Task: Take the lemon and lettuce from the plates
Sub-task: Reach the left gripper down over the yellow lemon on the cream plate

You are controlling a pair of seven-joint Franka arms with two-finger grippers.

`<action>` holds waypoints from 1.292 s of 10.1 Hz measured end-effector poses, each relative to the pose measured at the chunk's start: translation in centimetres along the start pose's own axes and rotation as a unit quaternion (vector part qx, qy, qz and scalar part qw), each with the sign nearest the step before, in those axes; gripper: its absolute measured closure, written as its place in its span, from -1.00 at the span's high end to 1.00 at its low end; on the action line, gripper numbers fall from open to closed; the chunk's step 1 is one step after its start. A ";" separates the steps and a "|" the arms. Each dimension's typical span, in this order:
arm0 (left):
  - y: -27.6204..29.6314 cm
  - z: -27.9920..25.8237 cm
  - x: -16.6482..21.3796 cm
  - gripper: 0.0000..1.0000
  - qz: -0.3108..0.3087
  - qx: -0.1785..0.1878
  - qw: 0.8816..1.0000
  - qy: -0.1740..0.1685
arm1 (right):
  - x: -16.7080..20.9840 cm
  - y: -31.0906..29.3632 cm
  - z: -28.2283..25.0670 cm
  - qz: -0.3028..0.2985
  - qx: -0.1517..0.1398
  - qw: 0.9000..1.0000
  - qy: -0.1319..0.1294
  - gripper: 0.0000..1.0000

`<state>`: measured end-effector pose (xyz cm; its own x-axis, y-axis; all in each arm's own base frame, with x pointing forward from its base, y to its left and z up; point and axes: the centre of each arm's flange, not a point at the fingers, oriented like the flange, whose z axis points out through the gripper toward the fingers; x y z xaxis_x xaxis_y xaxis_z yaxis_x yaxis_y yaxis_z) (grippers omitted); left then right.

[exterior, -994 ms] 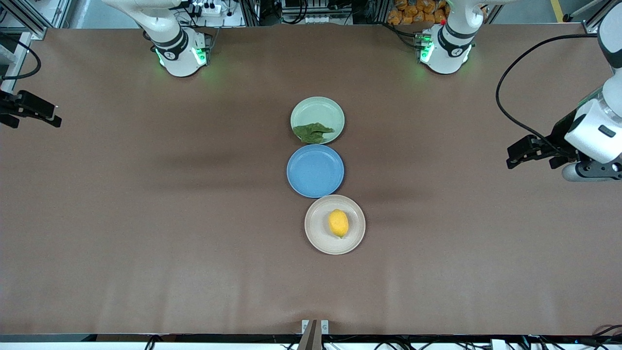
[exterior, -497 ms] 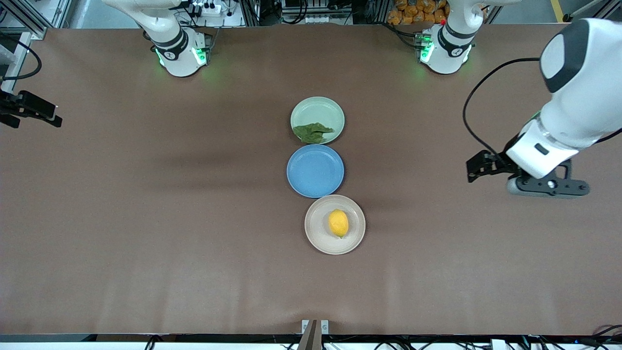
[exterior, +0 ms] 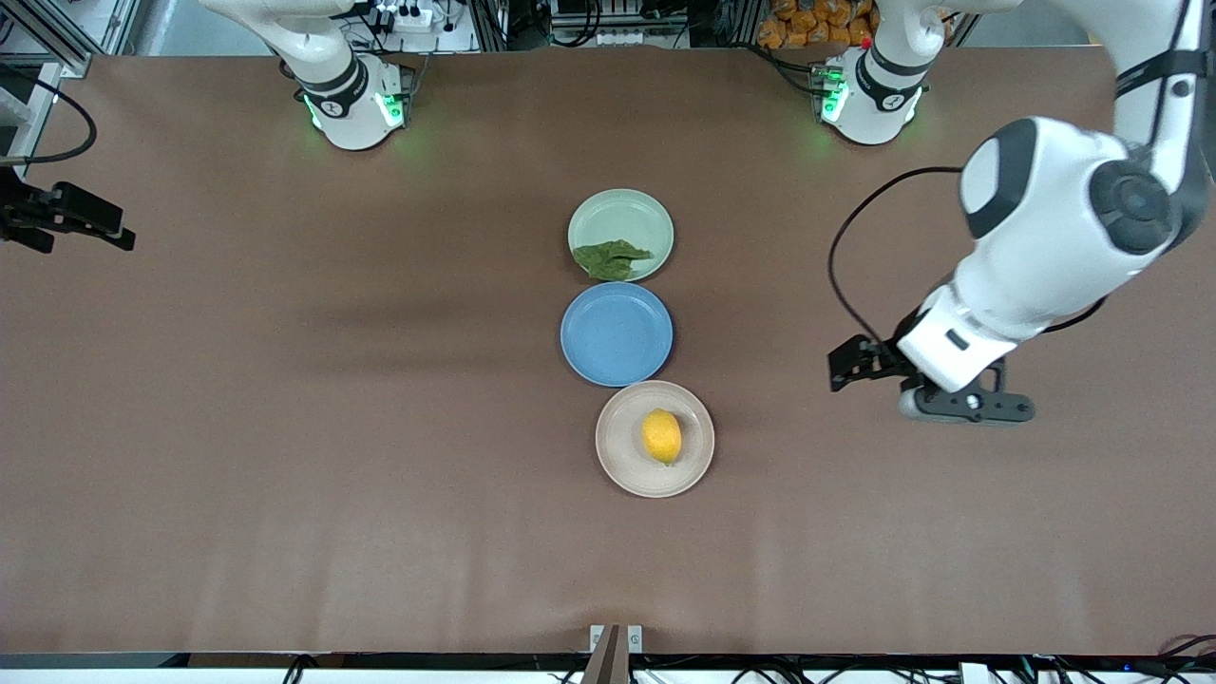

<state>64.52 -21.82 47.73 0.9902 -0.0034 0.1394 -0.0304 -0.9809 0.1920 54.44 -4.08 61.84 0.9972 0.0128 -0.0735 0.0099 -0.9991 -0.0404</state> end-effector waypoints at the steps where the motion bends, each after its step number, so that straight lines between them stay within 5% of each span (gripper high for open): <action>1: 1.8 2.0 -0.2 1.00 -0.014 -0.003 1.000 0.001 | 0.1 -0.5 0.3 -0.004 0.000 1.000 -0.003 1.00; 8: 8.0 12.8 -1.3 1.00 -0.020 -0.024 0.999 0.025 | -0.3 -9.0 4.0 0.066 -0.005 0.997 -0.042 1.00; 11: 9.5 17.7 -2.1 1.00 -0.032 -0.033 0.998 0.037 | -2.0 -11.1 5.6 0.109 0.044 0.991 -0.056 1.00; 13: 9.6 20.2 -2.5 1.00 -0.042 -0.034 0.998 0.038 | -4.4 -12.5 7.5 0.121 0.050 0.990 -0.046 1.00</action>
<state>64.50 -35.14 29.64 0.9767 0.0945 0.1926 0.0397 -0.9618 0.2708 49.33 8.61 55.20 0.9588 -0.2177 -0.1827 -0.2398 -0.9647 -0.1088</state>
